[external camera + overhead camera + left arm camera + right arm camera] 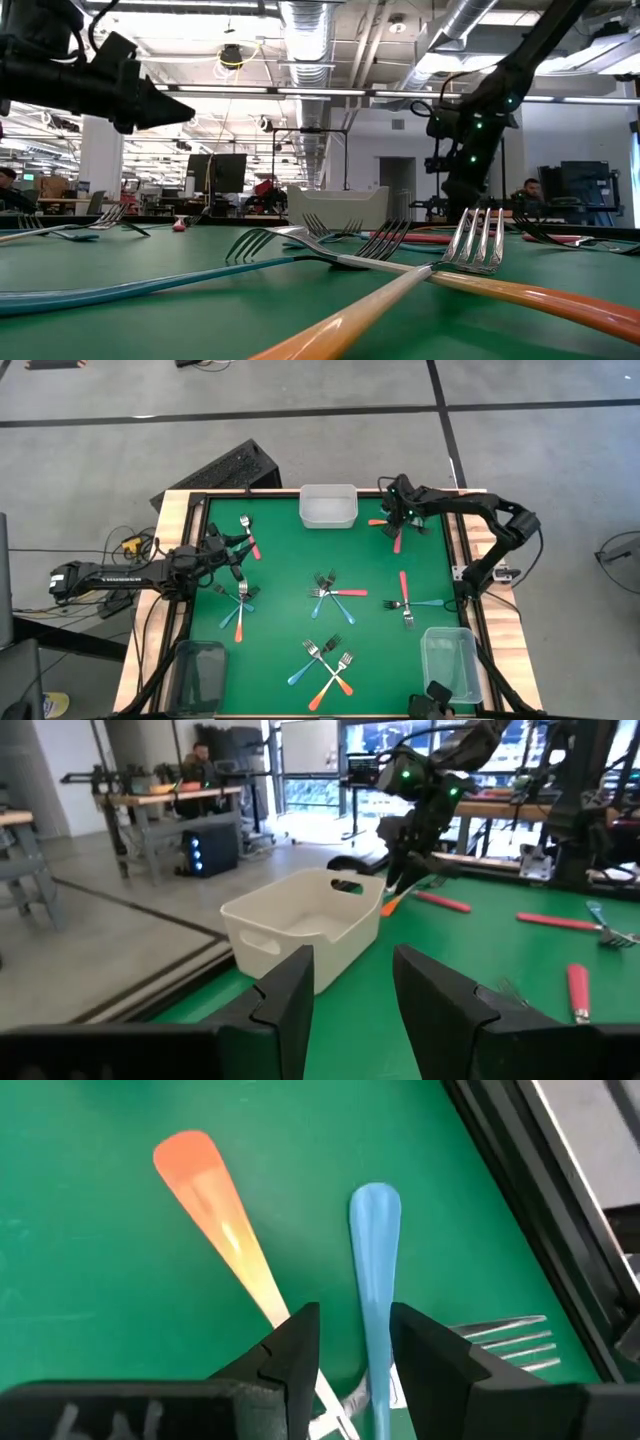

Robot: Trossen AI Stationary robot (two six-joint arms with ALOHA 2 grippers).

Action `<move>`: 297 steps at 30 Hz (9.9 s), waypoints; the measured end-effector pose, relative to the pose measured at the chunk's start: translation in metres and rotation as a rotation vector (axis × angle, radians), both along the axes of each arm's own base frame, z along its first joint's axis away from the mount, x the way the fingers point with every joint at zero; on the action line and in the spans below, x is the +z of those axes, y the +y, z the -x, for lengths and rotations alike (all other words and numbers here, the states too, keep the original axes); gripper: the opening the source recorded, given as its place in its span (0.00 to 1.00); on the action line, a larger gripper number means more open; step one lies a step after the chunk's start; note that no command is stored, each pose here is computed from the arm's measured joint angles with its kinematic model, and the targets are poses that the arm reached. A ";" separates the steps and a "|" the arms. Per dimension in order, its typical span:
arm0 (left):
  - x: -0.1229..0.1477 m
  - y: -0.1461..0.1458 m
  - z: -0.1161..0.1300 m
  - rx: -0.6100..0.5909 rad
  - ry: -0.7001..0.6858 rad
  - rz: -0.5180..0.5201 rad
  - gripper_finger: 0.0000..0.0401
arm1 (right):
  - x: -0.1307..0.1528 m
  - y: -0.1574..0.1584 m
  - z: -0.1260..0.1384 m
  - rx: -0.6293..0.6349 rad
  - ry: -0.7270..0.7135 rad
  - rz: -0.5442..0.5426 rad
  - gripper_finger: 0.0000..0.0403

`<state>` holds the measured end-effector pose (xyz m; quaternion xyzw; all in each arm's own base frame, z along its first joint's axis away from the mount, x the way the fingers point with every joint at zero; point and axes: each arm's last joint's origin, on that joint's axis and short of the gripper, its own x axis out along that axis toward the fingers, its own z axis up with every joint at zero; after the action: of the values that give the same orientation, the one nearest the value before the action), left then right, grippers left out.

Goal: Sort silverware by color (type)
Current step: Put the top right orange fork into the transparent bin, then adjust the transparent bin, then put the blue fork into the white bin

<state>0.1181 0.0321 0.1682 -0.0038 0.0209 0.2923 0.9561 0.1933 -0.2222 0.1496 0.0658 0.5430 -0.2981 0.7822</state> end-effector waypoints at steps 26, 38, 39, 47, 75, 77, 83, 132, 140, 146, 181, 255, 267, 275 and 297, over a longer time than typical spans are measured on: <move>0.003 0.002 0.001 0.074 0.037 -0.097 0.32 | 0.000 0.004 -0.011 0.109 0.122 -0.062 0.37; 0.004 0.007 0.003 0.118 0.082 -0.159 0.32 | 0.002 0.005 -0.025 0.120 0.169 -0.124 0.32; 0.003 0.007 0.003 0.119 0.086 -0.155 0.32 | 0.002 0.004 -0.025 0.115 0.163 -0.127 0.29; -0.004 0.007 0.003 0.121 0.133 -0.110 0.32 | 0.003 0.003 -0.025 0.098 0.155 -0.113 0.07; -0.004 0.007 0.003 0.094 0.079 -0.039 0.32 | 0.003 0.001 -0.024 0.004 0.113 -0.130 0.20; -0.004 0.006 0.002 0.073 0.069 -0.022 0.32 | 0.003 0.001 -0.024 -0.022 0.104 -0.136 0.21; -0.005 0.006 0.002 0.071 0.062 0.008 0.32 | 0.002 0.004 -0.023 -0.107 0.111 -0.151 0.28; -0.002 0.006 0.002 0.073 0.033 -0.008 0.32 | 0.115 0.227 -0.011 -0.252 -0.140 -0.317 0.02; 0.000 0.006 0.002 0.072 0.015 -0.018 0.32 | 0.114 0.298 0.005 -0.275 -0.116 -0.496 0.02; 0.005 0.005 0.001 0.037 -0.038 -0.017 0.32 | 0.110 0.343 0.027 -0.301 -0.084 -0.555 0.02; 0.017 0.003 0.000 -0.061 -0.174 -0.029 0.32 | 0.087 0.393 0.000 -0.143 -0.236 -0.601 0.26; -0.021 0.005 0.005 0.077 0.143 0.166 0.32 | 0.062 0.118 -0.087 -0.274 -0.319 -0.091 0.37; -0.030 0.004 0.007 0.082 0.218 0.216 0.32 | 0.021 0.263 -0.126 0.156 -0.201 -0.199 0.37; -0.031 0.001 0.005 -0.032 0.206 0.286 0.32 | 0.031 0.310 -0.127 0.096 -0.220 -0.283 0.37; -0.004 -0.030 -0.007 -0.498 0.025 0.063 0.32 | 0.047 0.336 -0.094 -0.168 -0.039 -0.197 0.37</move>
<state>0.1254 0.0023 0.1647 -0.0249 0.0423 0.0471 0.9977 0.2868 0.1134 0.1968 0.1934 0.5470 -0.3066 0.7546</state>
